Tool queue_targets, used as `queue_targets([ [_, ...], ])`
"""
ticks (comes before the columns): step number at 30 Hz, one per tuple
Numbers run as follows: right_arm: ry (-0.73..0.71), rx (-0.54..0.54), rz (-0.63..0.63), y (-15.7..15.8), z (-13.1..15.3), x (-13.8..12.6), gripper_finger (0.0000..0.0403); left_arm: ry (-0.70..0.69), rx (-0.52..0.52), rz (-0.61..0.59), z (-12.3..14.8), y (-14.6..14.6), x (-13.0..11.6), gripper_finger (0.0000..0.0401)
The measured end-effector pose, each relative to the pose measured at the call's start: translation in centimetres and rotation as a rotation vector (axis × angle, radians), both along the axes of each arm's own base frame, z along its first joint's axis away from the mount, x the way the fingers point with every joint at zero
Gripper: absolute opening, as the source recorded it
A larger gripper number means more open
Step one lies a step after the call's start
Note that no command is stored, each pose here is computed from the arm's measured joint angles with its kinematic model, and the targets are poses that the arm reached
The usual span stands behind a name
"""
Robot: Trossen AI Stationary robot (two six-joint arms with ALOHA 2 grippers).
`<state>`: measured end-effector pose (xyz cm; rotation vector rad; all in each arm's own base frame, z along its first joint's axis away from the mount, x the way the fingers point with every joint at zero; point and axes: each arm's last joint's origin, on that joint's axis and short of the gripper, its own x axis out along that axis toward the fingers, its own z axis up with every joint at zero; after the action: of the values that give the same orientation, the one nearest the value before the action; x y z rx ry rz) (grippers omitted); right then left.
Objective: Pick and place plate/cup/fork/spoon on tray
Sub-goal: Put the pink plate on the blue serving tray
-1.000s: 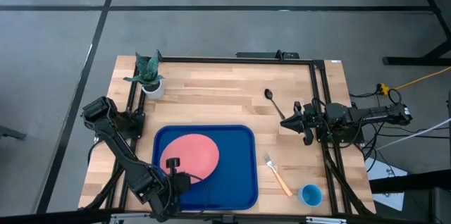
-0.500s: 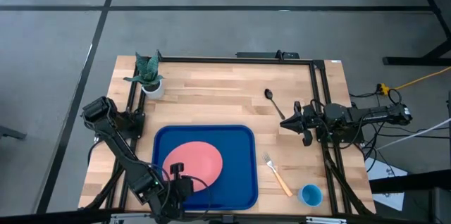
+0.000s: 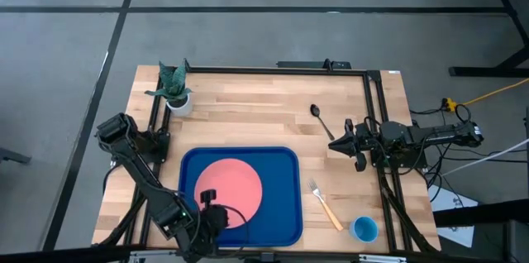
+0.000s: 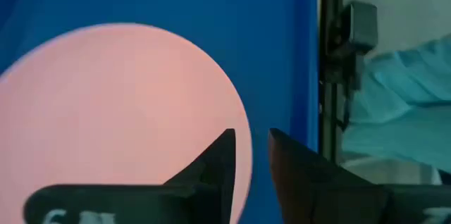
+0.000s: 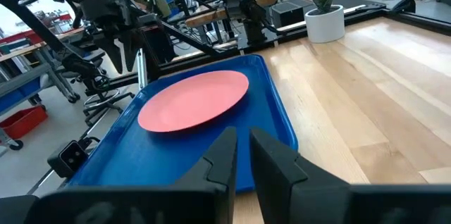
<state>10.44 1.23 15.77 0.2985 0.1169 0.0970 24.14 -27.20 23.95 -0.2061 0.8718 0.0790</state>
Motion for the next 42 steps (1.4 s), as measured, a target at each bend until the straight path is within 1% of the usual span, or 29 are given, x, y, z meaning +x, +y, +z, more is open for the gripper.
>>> queue_targets([
  [4,0.0,0.0,0.0,0.0,0.0,0.0,0.0045,-0.008,0.0,0.006,0.0,0.0,0.0,0.0081],
  [8,0.0,0.0,0.0,0.0,0.0,0.0,0.0045,-0.055,-0.015,0.039,0.2,0.0,0.4,0.0079],
  [15,0.0,0.002,-0.001,0.0,0.0,0.0,0.0045,-0.1,0.101,0.069,0.3,1.6,1.8,0.0079],
  [18,0.0,0.001,-0.001,0.0,0.0,0.0,0.0045,-0.155,0.159,0.153,0.3,3.0,3.1,0.0079],
  [20,0.0,0.001,0.0,0.0,0.0,0.0,0.0045,-0.182,0.198,0.233,0.0,4.8,4.4,0.0079],
  [22,0.0,0.001,-0.001,0.0,0.0,0.0,0.0045,-0.18,0.227,0.265,-0.6,6.8,6.0,0.0079],
  [25,0.0,0.002,-0.001,0.0,0.0,0.0,0.0045,-0.176,0.18,0.239,-1.8,9.9,8.4,0.0079],
  [28,0.001,0.003,-0.001,0.0,0.0,0.0,0.0045,-0.19,0.068,0.156,-3.2,12.6,10.7,0.0079],
  [31,0.002,0.004,0.007,0.0,0.0,0.0,0.0045,-0.21,-0.059,0.082,-3.4,14.3,11.9,0.0079],
  [33,0.005,0.004,0.011,0.0,0.0,0.0,0.0045,-0.206,-0.1,0.063,-3.6,14.9,12.3,0.0079],
  [37,0.009,0.0,0.016,0.0,-0.1,0.0,0.0045,-0.191,-0.063,0.05,-4.2,15.5,12.6,0.0079],
  [42,0.009,-0.002,0.017,0.0,-0.1,0.0,0.0045,-0.139,0.048,0.057,-6.5,15.7,13.0,0.0079],
])
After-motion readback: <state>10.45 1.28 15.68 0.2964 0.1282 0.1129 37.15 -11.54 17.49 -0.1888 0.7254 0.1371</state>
